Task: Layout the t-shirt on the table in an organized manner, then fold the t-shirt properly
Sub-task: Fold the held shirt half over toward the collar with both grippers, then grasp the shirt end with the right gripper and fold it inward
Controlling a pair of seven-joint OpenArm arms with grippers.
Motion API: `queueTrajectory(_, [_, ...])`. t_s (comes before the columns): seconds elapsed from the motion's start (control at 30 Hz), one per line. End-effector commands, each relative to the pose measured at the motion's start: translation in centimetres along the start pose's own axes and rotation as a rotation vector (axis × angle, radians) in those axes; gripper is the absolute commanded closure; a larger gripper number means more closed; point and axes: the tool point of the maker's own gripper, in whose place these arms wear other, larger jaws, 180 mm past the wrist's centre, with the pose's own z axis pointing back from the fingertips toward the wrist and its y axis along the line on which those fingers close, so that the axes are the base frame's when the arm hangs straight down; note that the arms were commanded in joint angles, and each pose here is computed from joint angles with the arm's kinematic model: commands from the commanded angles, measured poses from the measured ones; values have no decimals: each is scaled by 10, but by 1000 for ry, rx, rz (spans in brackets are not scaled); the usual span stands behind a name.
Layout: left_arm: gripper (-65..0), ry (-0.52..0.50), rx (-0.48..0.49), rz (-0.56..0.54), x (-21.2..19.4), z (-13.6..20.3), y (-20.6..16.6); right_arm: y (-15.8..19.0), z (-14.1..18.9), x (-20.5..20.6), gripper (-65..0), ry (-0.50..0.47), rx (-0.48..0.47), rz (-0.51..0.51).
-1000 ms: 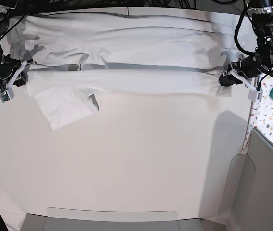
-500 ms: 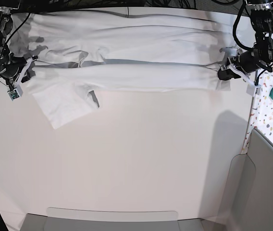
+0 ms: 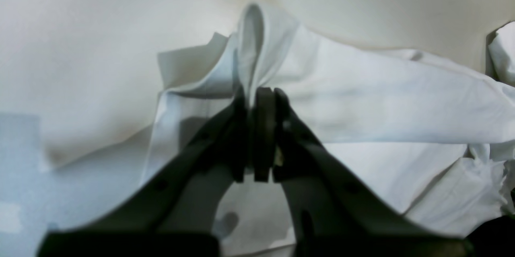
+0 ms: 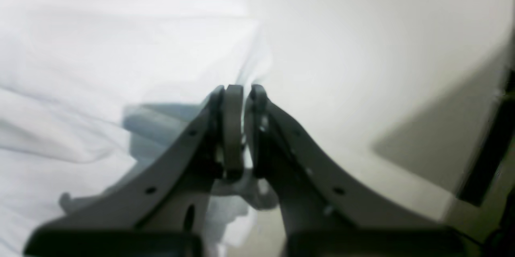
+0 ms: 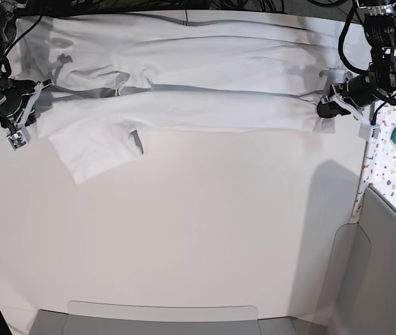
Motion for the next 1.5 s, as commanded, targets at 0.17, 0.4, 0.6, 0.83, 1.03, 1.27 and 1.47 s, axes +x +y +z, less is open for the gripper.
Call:
queueTrajectory(0.17, [0,-36,4,-25,13,7,0,-19,21,-15,0,58,-80,21])
queueTrajectory(0.4, [0,-26,7,-22,10,6,2,7,16,-41,0,118,-17,6])
queueTrajectory(0.6, [0,-10,11,-19,3,5,3,20,14,-54,0,148,12,-11])
queueTrajectory(0.83, [-2,5,22,-7,-2,5,9,28,1,-73,0,208,58,-36])
queueTrajectory(1.03, [-153,22,40,32,-8,3,22,24,-2,-79,-109,255,16,8])
queueTrajectory(1.27, [-218,15,40,32,-6,4,22,3,10,-50,-361,173,-65,21])
queueTrajectory(1.47, [-218,-35,61,57,5,14,31,-50,30,-5,-370,27,-221,-67])
